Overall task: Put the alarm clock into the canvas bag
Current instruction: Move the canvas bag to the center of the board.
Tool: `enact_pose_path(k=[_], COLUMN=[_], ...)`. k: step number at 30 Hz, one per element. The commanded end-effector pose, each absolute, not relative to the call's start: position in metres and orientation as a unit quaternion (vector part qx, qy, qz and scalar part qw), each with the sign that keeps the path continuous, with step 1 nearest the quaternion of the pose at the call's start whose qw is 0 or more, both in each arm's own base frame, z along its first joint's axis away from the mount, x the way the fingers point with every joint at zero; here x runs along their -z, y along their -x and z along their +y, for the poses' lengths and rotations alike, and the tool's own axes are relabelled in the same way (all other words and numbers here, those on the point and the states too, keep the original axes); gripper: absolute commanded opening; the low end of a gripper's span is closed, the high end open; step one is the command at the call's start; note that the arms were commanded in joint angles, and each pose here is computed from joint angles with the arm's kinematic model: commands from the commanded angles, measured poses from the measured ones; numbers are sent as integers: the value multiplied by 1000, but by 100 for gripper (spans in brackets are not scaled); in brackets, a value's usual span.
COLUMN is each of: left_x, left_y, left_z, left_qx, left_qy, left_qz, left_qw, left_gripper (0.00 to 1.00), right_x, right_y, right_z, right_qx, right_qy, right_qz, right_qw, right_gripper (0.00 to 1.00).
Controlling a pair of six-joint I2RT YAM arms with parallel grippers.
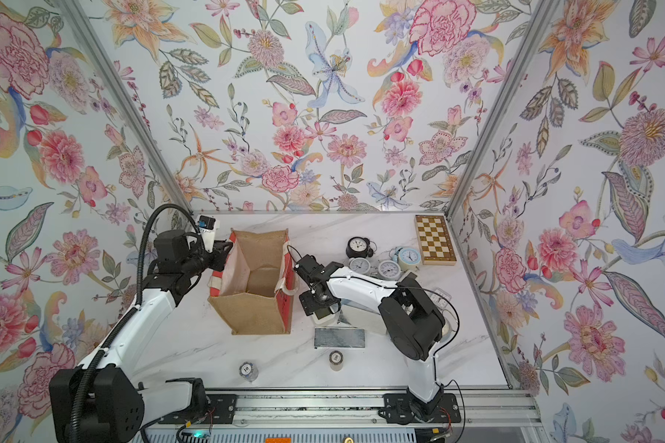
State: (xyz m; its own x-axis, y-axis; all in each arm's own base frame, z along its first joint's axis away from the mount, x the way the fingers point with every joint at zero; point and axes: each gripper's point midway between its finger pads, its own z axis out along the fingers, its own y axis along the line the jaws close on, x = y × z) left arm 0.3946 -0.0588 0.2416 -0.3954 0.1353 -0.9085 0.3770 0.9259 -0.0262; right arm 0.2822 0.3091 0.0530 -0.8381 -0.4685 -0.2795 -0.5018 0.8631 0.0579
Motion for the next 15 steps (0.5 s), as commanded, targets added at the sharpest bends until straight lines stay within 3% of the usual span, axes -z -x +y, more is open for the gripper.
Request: enact_pose_path(k=[1, 7, 10, 15], left_x=[-248, -247, -248, -247], left_y=[-391, -391, -390, -390], left_z=[-58, -58, -58, -58], left_qx=[121, 120, 122, 121], left_qy=[-155, -154, -155, -155], left_qz=[821, 821, 821, 821], left_qw=[537, 536, 536, 536], left_gripper=[23, 24, 24, 25], right_x=[-54, -53, -56, -51], right_y=[-275, -276, -278, -278], right_z=[306, 306, 307, 306], right_qx=[-62, -59, -59, -54], right_qy=[261, 259, 258, 260], right_qz=[956, 957, 956, 956], right_qw=[120, 120, 125, 122], right_gripper=[74, 70, 77, 78])
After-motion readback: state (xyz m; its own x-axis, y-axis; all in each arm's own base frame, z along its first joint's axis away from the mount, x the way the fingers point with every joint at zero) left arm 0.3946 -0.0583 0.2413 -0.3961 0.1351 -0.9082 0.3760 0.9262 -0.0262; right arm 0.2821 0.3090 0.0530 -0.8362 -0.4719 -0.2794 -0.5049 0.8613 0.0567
